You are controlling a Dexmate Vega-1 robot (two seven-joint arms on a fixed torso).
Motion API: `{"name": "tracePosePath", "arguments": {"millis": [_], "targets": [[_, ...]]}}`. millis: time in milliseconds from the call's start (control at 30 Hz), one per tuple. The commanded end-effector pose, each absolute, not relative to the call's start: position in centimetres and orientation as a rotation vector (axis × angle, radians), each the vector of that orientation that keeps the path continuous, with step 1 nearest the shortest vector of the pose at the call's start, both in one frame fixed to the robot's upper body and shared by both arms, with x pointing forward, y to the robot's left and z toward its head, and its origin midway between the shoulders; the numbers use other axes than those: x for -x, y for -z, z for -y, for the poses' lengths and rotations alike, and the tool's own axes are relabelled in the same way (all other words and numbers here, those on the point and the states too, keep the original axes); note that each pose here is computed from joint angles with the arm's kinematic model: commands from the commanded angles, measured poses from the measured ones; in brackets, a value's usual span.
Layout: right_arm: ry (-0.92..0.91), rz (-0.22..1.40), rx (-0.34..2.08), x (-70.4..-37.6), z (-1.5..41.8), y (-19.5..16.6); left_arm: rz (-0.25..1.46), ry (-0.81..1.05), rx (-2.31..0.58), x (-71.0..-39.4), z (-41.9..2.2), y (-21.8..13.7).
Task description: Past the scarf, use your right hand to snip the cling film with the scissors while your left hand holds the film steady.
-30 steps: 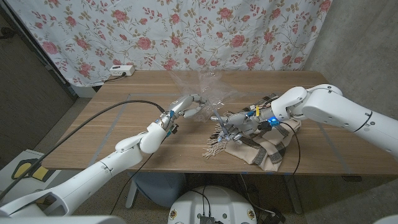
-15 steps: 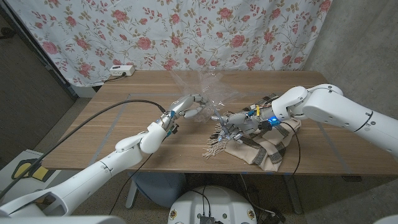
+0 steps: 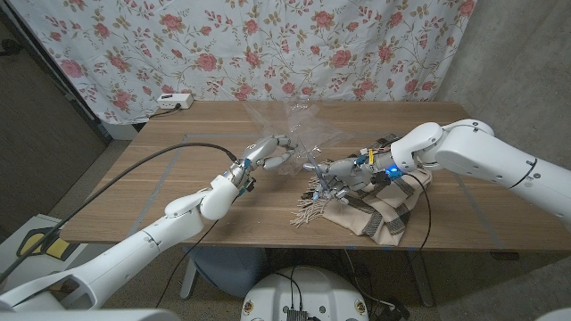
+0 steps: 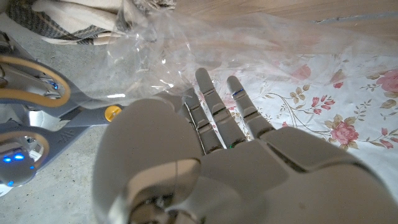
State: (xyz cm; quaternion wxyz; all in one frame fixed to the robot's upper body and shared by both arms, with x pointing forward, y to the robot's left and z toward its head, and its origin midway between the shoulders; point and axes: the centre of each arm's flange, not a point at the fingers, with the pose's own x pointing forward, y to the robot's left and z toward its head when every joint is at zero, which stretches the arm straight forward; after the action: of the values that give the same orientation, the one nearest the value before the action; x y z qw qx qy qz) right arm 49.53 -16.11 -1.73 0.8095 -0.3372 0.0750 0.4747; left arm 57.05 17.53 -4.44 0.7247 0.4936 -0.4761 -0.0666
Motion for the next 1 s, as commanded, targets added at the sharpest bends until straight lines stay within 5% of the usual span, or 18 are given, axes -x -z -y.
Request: {"name": "tracePosePath", "arguments": {"millis": [33,1000], "targets": [[-0.999,-0.146,0.725,-49.64,16.17,1.13,1.056,0.145,-1.109,-57.01,-17.66,4.58],[-1.002,-0.149,0.711,-50.22,16.26,1.06,1.053,0.152,-1.11,-57.62,-17.51,4.47]]}}
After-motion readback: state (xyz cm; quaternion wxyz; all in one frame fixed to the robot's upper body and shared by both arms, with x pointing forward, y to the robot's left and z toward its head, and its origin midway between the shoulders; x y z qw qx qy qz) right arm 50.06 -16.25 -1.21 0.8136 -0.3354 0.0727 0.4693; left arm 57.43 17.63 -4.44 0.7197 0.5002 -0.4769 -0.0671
